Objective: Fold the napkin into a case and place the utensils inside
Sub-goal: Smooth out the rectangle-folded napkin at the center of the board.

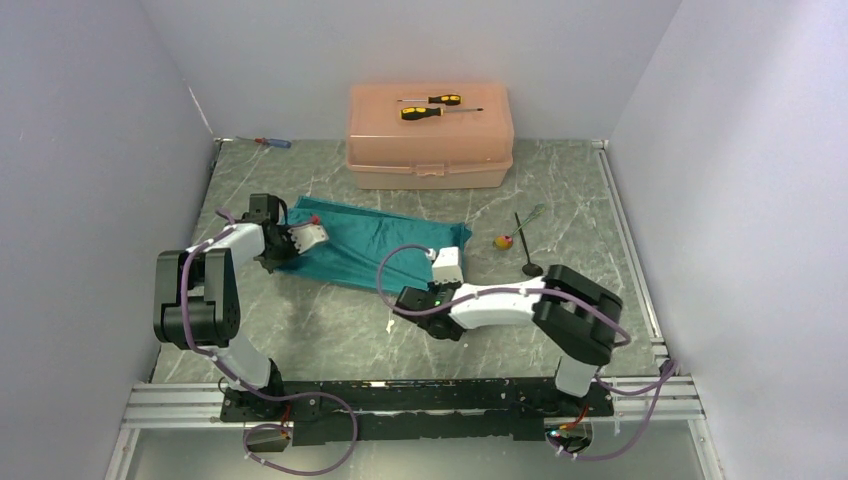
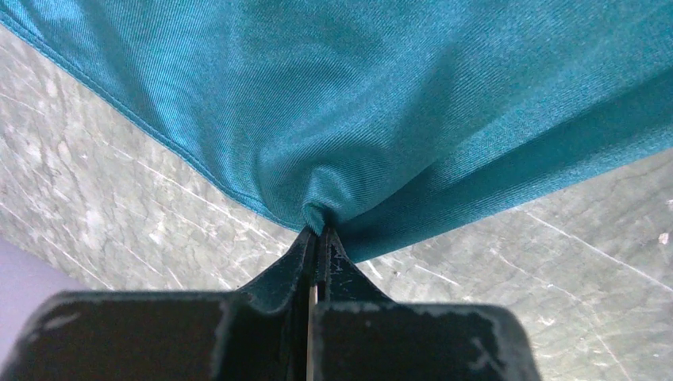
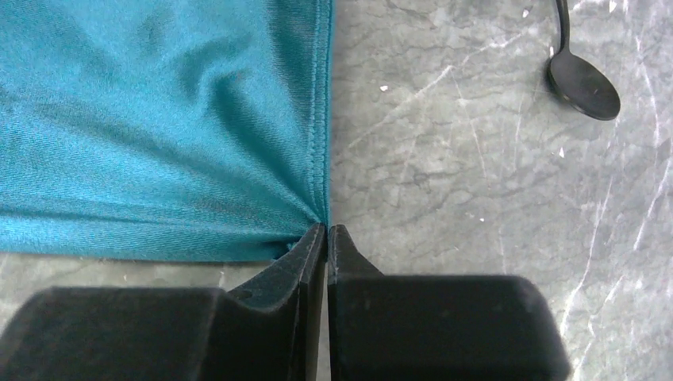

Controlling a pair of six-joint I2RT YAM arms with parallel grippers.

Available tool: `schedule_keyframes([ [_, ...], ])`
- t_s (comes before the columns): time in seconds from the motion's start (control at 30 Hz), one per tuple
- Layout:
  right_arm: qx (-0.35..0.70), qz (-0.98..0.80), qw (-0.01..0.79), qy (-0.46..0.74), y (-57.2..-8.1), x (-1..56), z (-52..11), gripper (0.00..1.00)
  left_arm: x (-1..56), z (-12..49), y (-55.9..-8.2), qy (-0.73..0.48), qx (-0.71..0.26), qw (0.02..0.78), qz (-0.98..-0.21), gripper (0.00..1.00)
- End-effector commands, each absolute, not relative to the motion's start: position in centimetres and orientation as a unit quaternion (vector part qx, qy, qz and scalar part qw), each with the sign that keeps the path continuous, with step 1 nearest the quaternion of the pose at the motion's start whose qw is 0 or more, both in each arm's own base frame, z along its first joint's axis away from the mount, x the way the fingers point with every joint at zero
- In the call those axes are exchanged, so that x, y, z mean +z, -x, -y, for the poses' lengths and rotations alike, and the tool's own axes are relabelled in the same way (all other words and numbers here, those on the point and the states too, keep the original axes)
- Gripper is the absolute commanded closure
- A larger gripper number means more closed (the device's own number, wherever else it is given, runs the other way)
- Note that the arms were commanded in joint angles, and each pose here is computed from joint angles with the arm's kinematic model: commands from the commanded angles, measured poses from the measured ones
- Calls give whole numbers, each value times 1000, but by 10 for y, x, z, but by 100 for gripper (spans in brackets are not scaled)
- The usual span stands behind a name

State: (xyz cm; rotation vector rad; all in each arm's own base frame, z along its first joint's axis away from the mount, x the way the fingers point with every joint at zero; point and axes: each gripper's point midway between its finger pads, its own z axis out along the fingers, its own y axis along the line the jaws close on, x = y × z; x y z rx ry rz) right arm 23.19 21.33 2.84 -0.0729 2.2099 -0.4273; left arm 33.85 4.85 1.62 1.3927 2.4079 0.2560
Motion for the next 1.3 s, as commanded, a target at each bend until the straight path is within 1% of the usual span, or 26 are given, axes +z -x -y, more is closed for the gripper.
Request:
schedule_keyframes([
  [0.0, -130, -890, 435, 41, -237, 53, -204, 92, -16, -51, -315, -513, 76, 129, -845, 97],
  [0.07, -115, -895, 429, 43, -240, 57, -195, 93, -23, -54, -313, -518, 82, 122, -842, 97],
  [0.1, -110, -896, 428, 39, -242, 60, -191, 91, -25, -54, -311, -519, 82, 120, -842, 97],
  [0.13, -105, -898, 426, 39, -244, 62, -187, 88, -27, -54, -310, -520, 81, 119, -842, 97],
  [0.2, -97, -898, 427, 47, -247, 67, -186, 75, -30, -54, -308, -522, 81, 118, -841, 97],
  [0.27, -96, -898, 425, 63, -248, 69, -187, 57, -31, -54, -307, -523, 81, 118, -840, 97],
  [0.33, -105, -900, 419, 63, -246, 69, -185, 44, -33, -54, -306, -525, 81, 117, -839, 97],
  [0.37, -107, -901, 415, 61, -245, 67, -183, 39, -33, -54, -306, -526, 82, 118, -838, 97],
  [0.5, -104, -914, 392, 10, -233, 63, -171, 38, -32, -55, -304, -522, 80, 116, -841, 97],
  [0.57, -46, -916, 400, -5, -223, 68, -186, 38, -31, -54, -304, -517, 77, 113, -845, 97],
  [0.63, 22, -909, 415, 6, -213, 70, -215, 36, -29, -53, -305, -513, 73, 116, -848, 97],
  [0.7, 45, -909, 414, 7, -206, 65, -231, 34, -27, -52, -306, -509, 70, 118, -850, 97],
  [0.9, 40, -917, 397, 19, -208, 39, -263, 36, -24, -51, -306, -505, 66, 117, -853, 97],
  [1.07, -30, -908, 416, -29, -220, 32, -246, 43, -21, -51, -305, -503, 66, 117, -854, 97],
  [1.13, -32, -905, 423, -39, -223, 30, -246, 45, -21, -51, -306, -504, 66, 117, -853, 97],
  [1.27, -26, -900, 431, -55, -230, 24, -247, 48, -19, -52, -307, -504, 68, 115, -854, 97],
])
